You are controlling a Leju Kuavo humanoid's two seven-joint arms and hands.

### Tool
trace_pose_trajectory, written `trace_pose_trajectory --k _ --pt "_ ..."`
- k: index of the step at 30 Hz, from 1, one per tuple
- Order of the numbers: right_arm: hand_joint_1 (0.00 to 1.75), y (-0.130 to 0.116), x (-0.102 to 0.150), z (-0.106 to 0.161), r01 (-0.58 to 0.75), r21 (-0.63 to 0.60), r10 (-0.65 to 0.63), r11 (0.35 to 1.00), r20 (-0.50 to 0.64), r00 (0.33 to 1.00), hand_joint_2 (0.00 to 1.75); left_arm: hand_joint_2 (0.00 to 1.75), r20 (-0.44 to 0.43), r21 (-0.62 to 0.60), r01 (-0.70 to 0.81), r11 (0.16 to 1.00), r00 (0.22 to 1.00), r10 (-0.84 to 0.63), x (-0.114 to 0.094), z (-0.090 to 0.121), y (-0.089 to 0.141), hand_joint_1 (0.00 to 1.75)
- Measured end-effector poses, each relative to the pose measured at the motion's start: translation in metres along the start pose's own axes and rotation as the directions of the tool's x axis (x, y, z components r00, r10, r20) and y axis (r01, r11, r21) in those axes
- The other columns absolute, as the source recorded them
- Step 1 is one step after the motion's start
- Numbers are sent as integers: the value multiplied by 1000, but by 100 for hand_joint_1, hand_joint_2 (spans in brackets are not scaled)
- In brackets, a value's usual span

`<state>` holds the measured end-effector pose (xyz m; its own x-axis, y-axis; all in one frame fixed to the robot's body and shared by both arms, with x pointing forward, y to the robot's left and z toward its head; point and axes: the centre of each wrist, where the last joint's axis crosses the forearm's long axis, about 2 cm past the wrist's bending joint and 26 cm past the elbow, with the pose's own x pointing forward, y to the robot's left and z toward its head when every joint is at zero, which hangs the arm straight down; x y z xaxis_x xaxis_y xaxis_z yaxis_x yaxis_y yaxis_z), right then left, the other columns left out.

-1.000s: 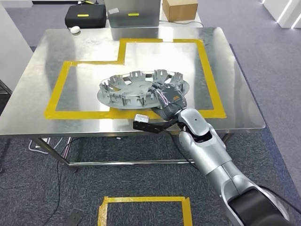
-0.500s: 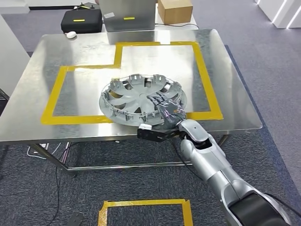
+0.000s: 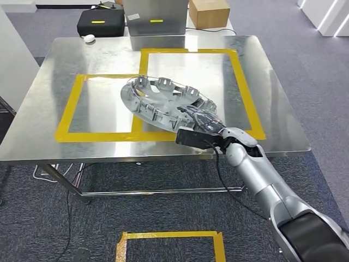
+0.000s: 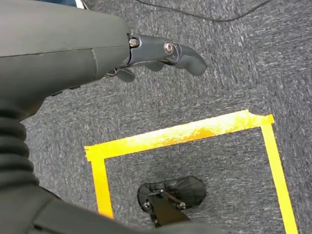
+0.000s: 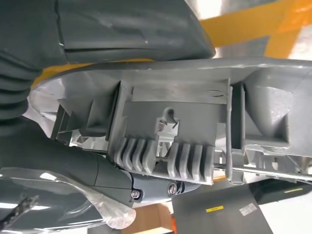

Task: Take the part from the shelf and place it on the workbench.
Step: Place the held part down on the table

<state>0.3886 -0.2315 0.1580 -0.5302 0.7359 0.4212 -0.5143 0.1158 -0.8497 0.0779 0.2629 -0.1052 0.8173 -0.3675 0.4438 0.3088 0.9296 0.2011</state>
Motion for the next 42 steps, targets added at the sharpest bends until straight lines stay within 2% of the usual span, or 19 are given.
trace_pose_trajectory --k 5,9,12,15,21,28,32,39,42 --pt "0 -21 -7 5 64 98 -64 993 -1 998 0 0 -2 5 1 1000 1000 -1 0 0 0 0" --pt "0 -30 -10 9 63 150 -59 987 -34 998 0 0 -2 8 2 1000 1000 -2 -1 0 0 0" --pt "0 -28 -12 11 31 159 -21 987 -60 998 0 0 -3 13 3 1000 1000 -3 -1 0 0 0" --pt "0 -24 -12 11 -56 136 68 989 -87 994 0 0 -2 17 3 1000 1000 -3 -1 0 0 0" --pt "0 7 -10 9 -285 76 292 956 -119 949 0 0 4 16 -3 1000 1000 3 0 1 -3 0" --pt "0 61 -4 5 -477 92 485 874 -186 854 0 0 12 15 -10 1000 1000 9 0 1 -6 0" --pt "0 75 0 1 -540 111 551 834 -212 807 0 0 12 16 -15 1000 1000 15 0 2 -7 0" --pt "0 88 -5 0 -620 220 657 753 -231 717 0 0 2 23 -23 999 1000 23 -3 3 -8 0" --pt "0 95 -6 0 -645 221 681 732 -246 689 0 0 -3 23 -27 999 1000 27 -6 4 -9 0"
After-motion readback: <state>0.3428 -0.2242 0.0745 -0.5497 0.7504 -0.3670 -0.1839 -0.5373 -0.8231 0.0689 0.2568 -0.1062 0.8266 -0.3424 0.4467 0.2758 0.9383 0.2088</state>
